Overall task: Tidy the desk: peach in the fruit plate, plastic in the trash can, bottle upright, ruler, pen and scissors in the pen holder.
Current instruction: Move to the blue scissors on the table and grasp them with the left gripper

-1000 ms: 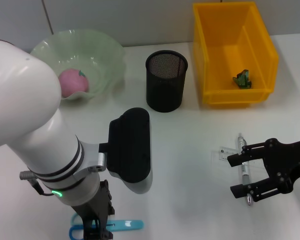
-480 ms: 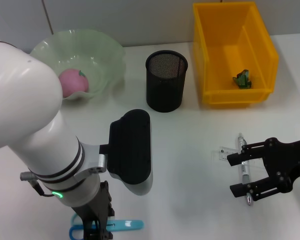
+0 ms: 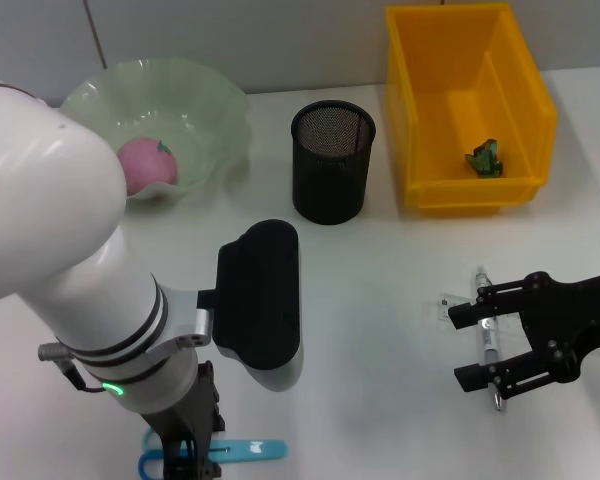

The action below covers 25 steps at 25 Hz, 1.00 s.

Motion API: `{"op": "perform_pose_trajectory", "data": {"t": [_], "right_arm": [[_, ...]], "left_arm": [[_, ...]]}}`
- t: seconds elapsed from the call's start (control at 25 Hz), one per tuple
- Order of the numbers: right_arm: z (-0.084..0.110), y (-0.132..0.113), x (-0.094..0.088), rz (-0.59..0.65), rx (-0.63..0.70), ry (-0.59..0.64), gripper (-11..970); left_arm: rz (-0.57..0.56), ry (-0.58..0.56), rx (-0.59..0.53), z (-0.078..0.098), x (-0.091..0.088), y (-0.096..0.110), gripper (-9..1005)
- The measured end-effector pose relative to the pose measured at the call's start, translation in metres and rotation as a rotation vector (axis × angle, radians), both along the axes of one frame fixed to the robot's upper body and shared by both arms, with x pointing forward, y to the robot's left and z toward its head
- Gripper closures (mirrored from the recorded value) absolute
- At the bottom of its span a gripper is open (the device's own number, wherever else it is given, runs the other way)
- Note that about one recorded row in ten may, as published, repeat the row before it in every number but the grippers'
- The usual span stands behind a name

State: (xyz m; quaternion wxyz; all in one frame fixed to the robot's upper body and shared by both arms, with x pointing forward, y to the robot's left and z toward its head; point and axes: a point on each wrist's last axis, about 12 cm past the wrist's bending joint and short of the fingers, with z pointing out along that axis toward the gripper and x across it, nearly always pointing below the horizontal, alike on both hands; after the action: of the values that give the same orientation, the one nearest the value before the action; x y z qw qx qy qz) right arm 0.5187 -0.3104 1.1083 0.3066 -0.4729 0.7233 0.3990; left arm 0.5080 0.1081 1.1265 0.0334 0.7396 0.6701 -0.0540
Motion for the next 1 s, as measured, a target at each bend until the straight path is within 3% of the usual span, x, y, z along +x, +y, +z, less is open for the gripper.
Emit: {"op": "perform_pose_trajectory", "data": {"t": [1.0], "right_arm": [[0.0029, 0.0018, 0.0014, 0.003, 0.006, 0.002, 168]], "left_arm": [[0.000, -0.008, 0.024, -0.0031, -0.0003, 0.0025, 574]]}}
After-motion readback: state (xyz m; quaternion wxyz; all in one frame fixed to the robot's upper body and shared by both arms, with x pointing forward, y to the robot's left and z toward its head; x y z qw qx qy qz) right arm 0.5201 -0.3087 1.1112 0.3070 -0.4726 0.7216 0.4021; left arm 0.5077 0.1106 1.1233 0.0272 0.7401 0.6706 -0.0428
